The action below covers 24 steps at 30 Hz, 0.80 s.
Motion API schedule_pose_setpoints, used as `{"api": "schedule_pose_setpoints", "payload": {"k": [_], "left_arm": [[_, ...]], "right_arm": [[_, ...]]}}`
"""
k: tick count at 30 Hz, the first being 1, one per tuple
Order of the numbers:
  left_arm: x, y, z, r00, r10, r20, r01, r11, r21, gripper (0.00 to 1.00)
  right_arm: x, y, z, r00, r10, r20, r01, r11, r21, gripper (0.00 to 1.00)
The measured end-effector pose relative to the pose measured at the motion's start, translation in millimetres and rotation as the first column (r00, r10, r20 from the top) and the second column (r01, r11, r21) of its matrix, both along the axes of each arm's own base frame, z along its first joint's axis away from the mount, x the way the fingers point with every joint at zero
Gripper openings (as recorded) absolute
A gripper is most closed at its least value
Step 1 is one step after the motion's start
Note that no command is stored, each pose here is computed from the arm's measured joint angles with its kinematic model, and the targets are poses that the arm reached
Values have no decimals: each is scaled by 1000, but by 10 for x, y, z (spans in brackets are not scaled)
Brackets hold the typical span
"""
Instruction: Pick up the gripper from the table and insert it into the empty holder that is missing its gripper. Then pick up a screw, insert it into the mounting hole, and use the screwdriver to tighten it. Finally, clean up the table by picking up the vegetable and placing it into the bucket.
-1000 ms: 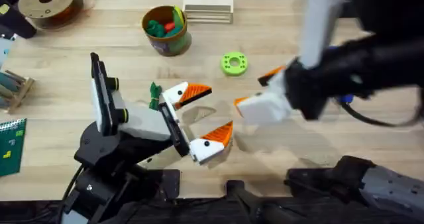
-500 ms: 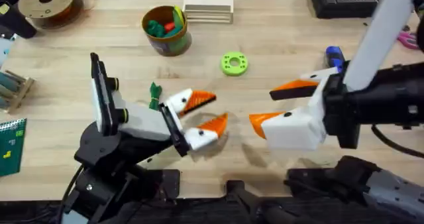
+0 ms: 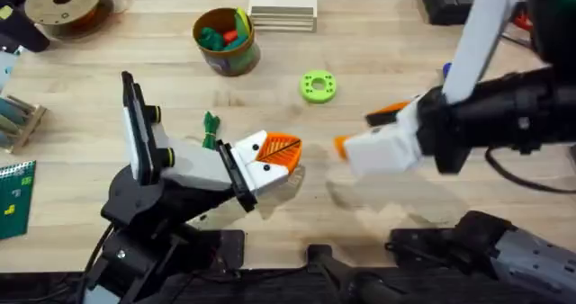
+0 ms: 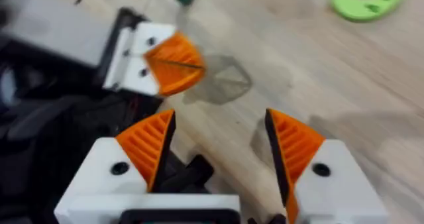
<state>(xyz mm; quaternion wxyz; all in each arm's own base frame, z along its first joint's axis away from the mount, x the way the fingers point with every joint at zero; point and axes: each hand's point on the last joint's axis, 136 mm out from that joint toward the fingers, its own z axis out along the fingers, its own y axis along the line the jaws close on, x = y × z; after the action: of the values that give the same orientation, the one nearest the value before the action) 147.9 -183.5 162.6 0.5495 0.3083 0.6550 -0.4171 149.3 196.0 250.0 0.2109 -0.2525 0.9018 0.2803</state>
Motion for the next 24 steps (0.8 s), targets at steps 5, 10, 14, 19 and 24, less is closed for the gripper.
{"api": "schedule_pose_setpoints", "payload": {"k": [5,10,14,19,24], "left_arm": [[0,0,0,1000,0,0,0,1000,0,5],[0,0,0,1000,0,0,0,1000,0,5],[0,0,0,1000,0,0,0,1000,0,5],[0,0,0,1000,0,0,0,1000,0,5],[0,0,0,1000,0,0,0,1000,0,5]], "right_arm": [[327,-481,-176,969,-241,-54,236,967,-93,815],[773,-1056,-358,887,-458,-63,442,880,-172,815],[1123,-1619,-511,813,-583,-4,563,787,-254,815],[1408,-2259,-778,759,-649,44,617,697,-366,815],[1560,-2595,-1131,793,-609,21,550,699,-457,816]]}}
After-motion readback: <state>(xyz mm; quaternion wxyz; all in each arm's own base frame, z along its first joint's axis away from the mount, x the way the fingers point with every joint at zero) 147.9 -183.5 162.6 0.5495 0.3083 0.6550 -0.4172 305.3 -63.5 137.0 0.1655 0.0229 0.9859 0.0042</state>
